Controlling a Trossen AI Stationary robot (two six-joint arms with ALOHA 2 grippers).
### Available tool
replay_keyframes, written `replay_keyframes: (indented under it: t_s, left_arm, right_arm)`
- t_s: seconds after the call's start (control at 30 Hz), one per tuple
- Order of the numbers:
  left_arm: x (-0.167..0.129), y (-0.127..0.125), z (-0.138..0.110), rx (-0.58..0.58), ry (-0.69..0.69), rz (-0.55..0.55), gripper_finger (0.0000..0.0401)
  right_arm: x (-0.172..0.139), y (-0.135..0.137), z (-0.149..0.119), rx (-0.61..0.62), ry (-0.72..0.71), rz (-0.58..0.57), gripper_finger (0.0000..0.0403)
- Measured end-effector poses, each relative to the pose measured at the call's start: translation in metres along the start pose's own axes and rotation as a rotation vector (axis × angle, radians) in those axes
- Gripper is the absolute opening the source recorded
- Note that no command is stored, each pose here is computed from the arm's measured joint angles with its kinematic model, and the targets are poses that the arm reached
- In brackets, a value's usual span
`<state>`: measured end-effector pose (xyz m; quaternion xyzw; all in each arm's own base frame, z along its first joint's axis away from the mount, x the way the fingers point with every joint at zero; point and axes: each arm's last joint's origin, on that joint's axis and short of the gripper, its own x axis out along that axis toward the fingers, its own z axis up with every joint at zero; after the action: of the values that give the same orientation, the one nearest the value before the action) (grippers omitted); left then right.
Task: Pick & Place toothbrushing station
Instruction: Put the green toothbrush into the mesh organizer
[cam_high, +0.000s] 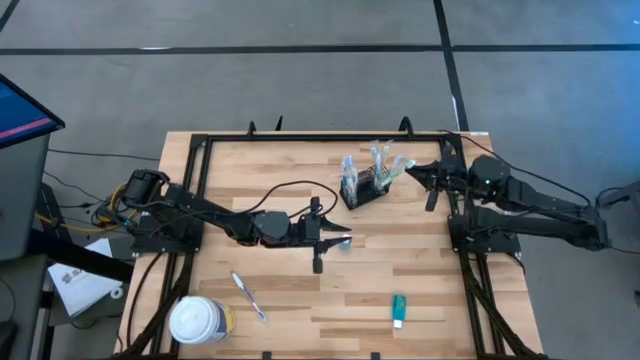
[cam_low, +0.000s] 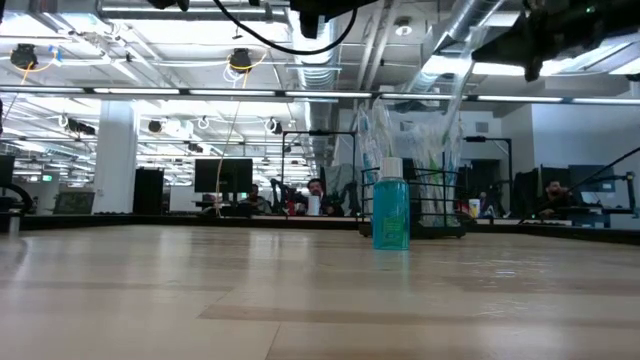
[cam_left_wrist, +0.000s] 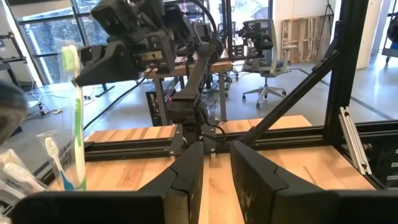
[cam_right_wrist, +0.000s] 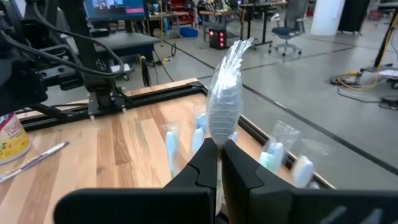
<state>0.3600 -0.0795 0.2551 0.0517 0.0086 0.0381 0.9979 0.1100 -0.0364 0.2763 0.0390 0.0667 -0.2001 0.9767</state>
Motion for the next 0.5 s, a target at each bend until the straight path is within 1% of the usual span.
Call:
replay_keyframes:
  t_s: [0.2, 0.5]
  left_arm:
    - [0.000, 0.000, 0.000, 0.001, 0.003, 0.001, 0.0076]
    - [0.000, 0.000, 0.000, 0.001, 0.004, 0.003, 0.0076]
  right_arm:
    - [-0.005, -0.004, 0.011, 0.001, 0.025, -0.035, 0.0000]
    - [0.008, -0.012, 0.006, -0.006, 0.108, -0.108, 0.0000]
